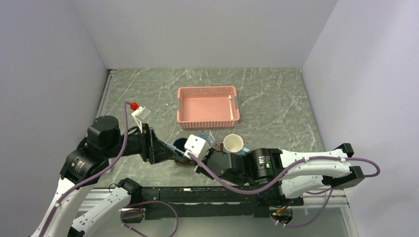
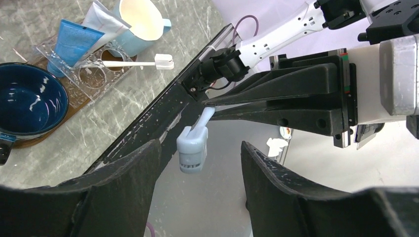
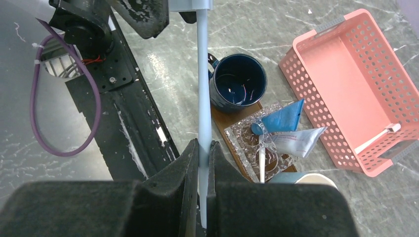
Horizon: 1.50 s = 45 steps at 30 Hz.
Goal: Prepare toiletry sets of a toothbrush and toothpaste on the tray
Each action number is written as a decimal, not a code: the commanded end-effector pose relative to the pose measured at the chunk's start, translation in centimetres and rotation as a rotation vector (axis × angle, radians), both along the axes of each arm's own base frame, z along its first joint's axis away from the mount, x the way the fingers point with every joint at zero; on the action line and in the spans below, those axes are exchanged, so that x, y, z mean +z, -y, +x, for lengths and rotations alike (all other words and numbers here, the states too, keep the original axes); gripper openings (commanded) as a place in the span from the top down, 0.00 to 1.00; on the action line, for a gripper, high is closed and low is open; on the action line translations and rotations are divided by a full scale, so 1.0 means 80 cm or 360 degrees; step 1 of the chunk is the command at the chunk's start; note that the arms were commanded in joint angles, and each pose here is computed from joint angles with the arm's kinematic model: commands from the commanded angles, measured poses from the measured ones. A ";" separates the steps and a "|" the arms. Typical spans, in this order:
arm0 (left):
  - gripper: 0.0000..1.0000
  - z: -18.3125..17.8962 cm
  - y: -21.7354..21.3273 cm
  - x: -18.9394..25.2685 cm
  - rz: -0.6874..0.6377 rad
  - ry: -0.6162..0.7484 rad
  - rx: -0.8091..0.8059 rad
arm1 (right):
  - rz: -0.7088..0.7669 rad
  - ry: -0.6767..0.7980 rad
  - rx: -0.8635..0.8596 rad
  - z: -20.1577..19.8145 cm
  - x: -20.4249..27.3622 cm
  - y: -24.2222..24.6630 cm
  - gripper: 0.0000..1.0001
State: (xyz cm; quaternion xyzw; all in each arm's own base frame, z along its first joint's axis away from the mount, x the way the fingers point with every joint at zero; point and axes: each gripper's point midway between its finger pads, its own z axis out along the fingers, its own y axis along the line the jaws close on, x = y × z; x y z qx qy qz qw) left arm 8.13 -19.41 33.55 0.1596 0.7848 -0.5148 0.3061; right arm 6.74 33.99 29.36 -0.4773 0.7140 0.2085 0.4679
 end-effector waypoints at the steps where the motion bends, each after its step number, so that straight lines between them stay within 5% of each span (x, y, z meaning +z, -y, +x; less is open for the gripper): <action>1: 0.36 -0.002 0.005 0.003 -0.0028 0.0014 -0.0064 | 0.0062 0.0045 -0.0015 -0.001 0.023 -0.005 1.00; 14: 0.55 -0.006 0.006 0.002 -0.0039 0.0007 -0.0094 | 0.0038 0.0061 -0.0007 -0.008 0.016 -0.005 1.00; 22: 0.81 -0.002 0.010 -0.006 -0.0039 -0.0001 -0.0111 | 0.0032 0.0058 0.0015 -0.012 0.009 -0.002 1.00; 25: 1.00 0.000 0.012 -0.009 -0.0045 0.0002 -0.0117 | 0.0030 0.0062 0.0012 -0.011 0.004 0.000 1.00; 27: 1.00 0.001 0.014 -0.012 -0.0049 0.0002 -0.0125 | 0.0028 0.0066 0.0001 -0.010 0.001 0.002 1.00; 33: 1.00 0.012 0.014 -0.022 -0.0021 0.0015 -0.0081 | 0.0060 0.0091 -0.0070 0.000 0.000 0.014 0.56; 45: 1.00 0.045 -0.023 -0.033 0.0228 0.0118 0.0284 | 0.0172 0.0190 -0.0431 0.040 0.022 0.061 0.41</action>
